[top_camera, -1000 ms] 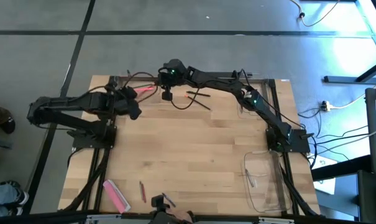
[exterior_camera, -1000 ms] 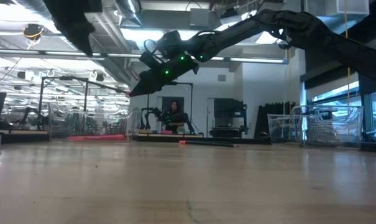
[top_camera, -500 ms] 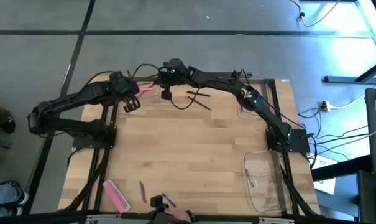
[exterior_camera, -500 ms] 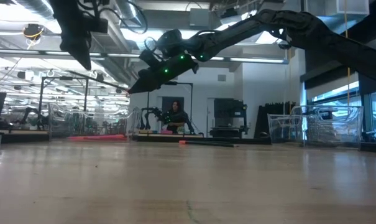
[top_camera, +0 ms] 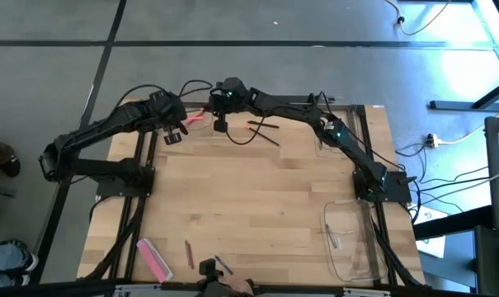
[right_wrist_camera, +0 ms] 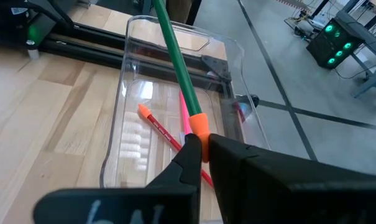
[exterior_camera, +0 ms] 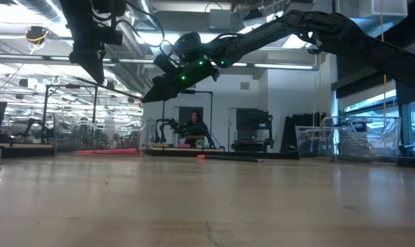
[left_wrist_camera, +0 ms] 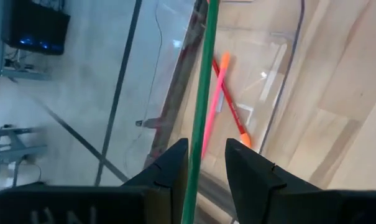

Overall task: Sort crayons/erasers/pens/pencils in bins
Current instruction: Put the green pencil into the top left transparent bin, then put the blue crayon into the bottom transparent bin

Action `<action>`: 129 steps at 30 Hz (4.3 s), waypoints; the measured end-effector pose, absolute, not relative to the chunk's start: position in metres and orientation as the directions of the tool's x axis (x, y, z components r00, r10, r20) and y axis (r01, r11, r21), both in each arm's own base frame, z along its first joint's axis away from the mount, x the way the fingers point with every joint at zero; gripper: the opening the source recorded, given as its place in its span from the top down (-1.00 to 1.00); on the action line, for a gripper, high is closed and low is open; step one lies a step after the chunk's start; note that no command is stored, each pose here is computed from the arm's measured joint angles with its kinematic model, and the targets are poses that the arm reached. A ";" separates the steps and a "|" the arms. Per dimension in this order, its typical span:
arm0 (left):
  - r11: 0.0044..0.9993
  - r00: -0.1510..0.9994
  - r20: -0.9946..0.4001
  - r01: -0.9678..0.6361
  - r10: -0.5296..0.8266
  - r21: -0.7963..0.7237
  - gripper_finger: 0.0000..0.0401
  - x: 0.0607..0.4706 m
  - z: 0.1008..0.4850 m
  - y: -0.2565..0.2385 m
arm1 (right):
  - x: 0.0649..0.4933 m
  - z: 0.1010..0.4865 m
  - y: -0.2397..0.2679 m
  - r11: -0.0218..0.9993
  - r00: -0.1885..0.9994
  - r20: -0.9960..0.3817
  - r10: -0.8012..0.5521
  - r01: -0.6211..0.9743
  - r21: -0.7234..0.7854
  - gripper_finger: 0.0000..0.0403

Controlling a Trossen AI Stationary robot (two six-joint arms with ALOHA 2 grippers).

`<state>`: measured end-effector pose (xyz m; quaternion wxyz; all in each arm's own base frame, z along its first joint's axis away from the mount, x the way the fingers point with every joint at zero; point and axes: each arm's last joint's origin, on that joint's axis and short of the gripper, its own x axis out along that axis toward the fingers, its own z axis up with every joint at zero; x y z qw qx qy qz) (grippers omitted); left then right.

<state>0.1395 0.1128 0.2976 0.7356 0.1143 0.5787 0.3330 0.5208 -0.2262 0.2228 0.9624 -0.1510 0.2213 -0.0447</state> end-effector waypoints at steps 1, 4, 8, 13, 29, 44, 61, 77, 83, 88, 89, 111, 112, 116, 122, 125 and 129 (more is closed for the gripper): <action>0.751 0.105 -0.777 -0.360 0.621 0.553 0.51 0.139 0.297 0.114 | 0.521 0.223 -0.226 0.950 0.898 -0.412 -0.153 0.019 -0.310 0.89; 0.749 0.090 -0.778 -0.358 0.622 0.557 0.51 0.138 0.296 0.117 | 0.521 0.223 -0.226 0.950 0.898 -0.412 -0.153 0.019 -0.311 0.89; 0.759 0.058 -0.791 -0.330 0.610 0.561 0.51 0.139 0.292 0.124 | 0.521 0.223 -0.226 0.950 0.900 -0.409 -0.154 0.020 -0.312 0.89; 0.766 0.021 -0.804 -0.319 0.595 0.558 0.51 0.143 0.285 0.135 | 0.521 0.225 -0.226 0.949 0.902 -0.402 -0.155 0.022 -0.315 0.89; 0.775 -0.019 -0.821 -0.319 0.571 0.546 0.96 0.147 0.276 0.144 | 0.521 0.225 -0.226 0.948 0.904 -0.397 -0.159 0.027 -0.318 0.89; 0.759 -0.033 -0.832 -0.390 0.554 0.522 0.99 0.144 0.275 0.144 | 0.518 0.244 -0.228 0.900 0.844 -0.405 -0.351 0.185 -0.394 0.40; 0.766 -0.076 -0.876 -0.452 0.476 0.456 1.00 0.152 0.247 0.179 | 0.489 0.300 -0.213 0.917 0.781 -0.524 -0.339 0.149 -0.370 0.29; 0.802 -0.203 -0.914 -0.438 0.350 0.405 1.00 0.157 0.197 0.215 | 0.475 0.328 -0.185 0.931 0.762 -0.576 -0.295 0.093 -0.353 0.29; 0.800 -0.206 -0.916 -0.447 0.344 0.401 0.95 0.158 0.190 0.221 | 0.475 0.331 -0.180 0.931 0.766 -0.575 -0.287 0.083 -0.354 0.29; 0.792 -0.192 -0.913 -0.453 0.361 0.409 0.84 0.159 0.191 0.223 | 0.474 0.331 -0.179 0.932 0.762 -0.581 -0.286 0.081 -0.353 0.29; 0.791 -0.190 -0.912 -0.454 0.363 0.410 0.82 0.160 0.191 0.223 | 0.474 0.331 -0.179 0.932 0.762 -0.581 -0.286 0.081 -0.353 0.29; 0.657 -0.004 -0.901 -0.683 0.435 0.320 0.66 0.159 0.246 0.176 | 0.437 0.337 -0.195 0.955 0.623 -0.735 -0.269 0.071 -0.289 0.29; 0.654 0.020 -0.894 -0.689 0.449 0.313 0.66 0.159 0.252 0.168 | 0.433 0.336 -0.196 0.961 0.608 -0.754 -0.249 0.061 -0.269 0.29; 0.687 0.139 -0.871 -0.677 0.471 0.263 0.67 0.161 0.273 0.136 | 0.422 0.332 -0.197 0.989 0.571 -0.812 -0.123 0.000 -0.149 0.29; 0.750 0.234 -0.885 -0.639 0.402 0.171 0.66 0.157 0.287 0.092 | 0.416 0.327 -0.185 0.998 0.497 -0.867 -0.029 -0.038 -0.056 0.29; 0.754 0.242 -0.894 -0.641 0.377 0.144 0.67 0.152 0.290 0.076 | 0.416 0.325 -0.179 1.000 0.472 -0.881 -0.005 -0.013 -0.012 0.29; 0.765 0.292 -0.881 -0.635 0.371 0.111 0.66 0.148 0.296 0.062 | 0.418 0.324 -0.173 0.999 0.469 -0.883 0.009 0.035 0.028 0.29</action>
